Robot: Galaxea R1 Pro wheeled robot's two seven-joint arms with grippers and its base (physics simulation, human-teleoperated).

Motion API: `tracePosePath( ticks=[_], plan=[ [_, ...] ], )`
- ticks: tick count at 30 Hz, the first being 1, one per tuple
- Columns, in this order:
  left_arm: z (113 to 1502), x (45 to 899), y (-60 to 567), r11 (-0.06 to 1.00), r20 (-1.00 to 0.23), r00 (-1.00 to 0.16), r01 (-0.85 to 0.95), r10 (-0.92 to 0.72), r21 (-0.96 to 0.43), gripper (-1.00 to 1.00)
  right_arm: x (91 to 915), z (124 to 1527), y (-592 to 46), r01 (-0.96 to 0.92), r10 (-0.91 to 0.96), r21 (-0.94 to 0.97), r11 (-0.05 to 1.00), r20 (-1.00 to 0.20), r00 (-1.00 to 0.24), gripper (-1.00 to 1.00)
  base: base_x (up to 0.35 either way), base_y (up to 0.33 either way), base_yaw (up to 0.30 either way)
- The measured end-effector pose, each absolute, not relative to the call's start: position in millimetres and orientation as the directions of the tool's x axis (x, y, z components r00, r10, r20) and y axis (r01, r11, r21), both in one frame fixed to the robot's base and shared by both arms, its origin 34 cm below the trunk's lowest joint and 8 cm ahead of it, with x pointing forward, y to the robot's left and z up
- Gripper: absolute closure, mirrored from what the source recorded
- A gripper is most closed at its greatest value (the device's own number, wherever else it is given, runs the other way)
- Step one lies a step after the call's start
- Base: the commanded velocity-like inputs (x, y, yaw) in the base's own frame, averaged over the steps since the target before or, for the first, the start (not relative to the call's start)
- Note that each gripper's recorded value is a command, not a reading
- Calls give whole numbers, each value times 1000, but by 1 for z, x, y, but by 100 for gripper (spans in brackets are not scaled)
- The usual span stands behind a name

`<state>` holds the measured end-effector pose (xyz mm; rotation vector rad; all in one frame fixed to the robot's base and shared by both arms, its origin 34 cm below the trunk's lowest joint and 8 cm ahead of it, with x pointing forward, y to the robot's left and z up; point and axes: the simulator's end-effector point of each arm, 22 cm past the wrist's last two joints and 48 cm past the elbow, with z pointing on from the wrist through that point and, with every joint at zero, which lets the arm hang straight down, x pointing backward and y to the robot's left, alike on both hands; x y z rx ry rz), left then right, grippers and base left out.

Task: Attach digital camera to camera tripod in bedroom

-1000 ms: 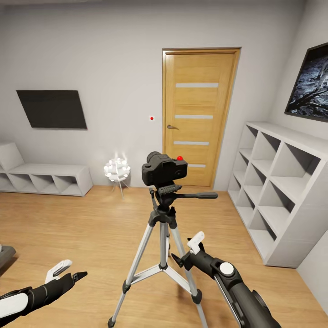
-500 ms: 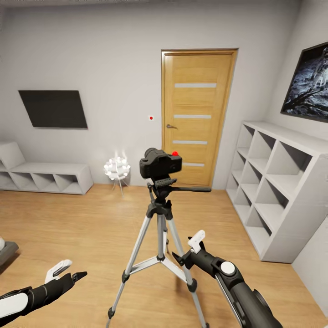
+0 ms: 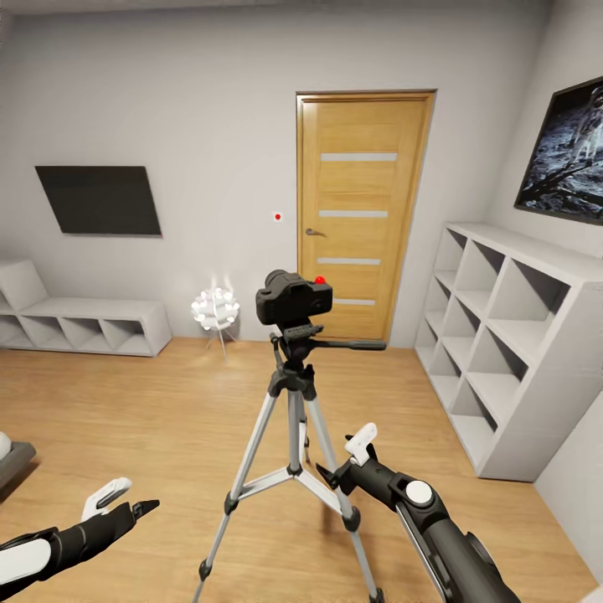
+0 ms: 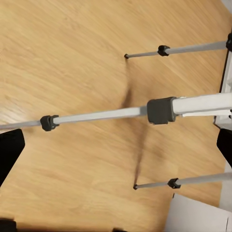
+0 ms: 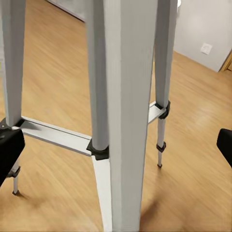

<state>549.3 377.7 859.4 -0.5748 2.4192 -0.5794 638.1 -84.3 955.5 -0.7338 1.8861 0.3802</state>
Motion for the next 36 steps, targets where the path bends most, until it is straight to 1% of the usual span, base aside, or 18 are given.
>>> tracePosePath(
  ticks=[12, 19, 24, 28, 29, 31, 32, 33, 36],
  plan=[
    [849, 542, 387, 819, -429, -740, -284, -518, -499, -100, 632, 957, -85, -647, -316, -66, 760, -907, -278, -100, -236, 0, 0],
    [811, 525, 399, 836, -422, -745, -331, -516, -438, -100, 609, 950, -89, -642, -307, -51, 765, -905, -294, -100, -51, 0, 0],
    [775, 508, 392, 845, -405, -758, -359, -511, -396, -100, 595, 934, -98, -626, -307, -36, 779, -893, -330, -100, -10, 0, 0],
    [753, 500, 380, 853, -396, -768, -368, -503, -370, -100, 592, 911, -131, -559, -296, -18, 829, -862, -411, -100, -4, 0, 0],
    [753, 500, 380, 853, -396, -768, -368, -503, -370, -100, 592, 911, -131, -559, -295, -17, 829, -862, -412, -100, -3, 0, 0],
    [739, 491, 375, 857, -387, -775, -377, -499, -351, -100, 583, 890, -146, -524, -290, 2, 852, -832, -473, -100, -2, 0, 0],
    [726, 479, 374, 861, -379, -781, -389, -496, -327, -100, 572, 866, -158, -493, -286, 19, 870, -794, -536, -100, -1, 0, 0],
    [725, 479, 374, 861, -380, -781, -389, -496, -327, -100, 571, 865, -159, -491, -285, 22, 871, -793, -539, -100, -1, 0, 0],
    [708, 458, 372, 866, -364, -791, -403, -492, -295, -100, 551, 829, -175, -446, -279, 39, 894, -731, -623, -100, 0, 0, 0]
  ],
)
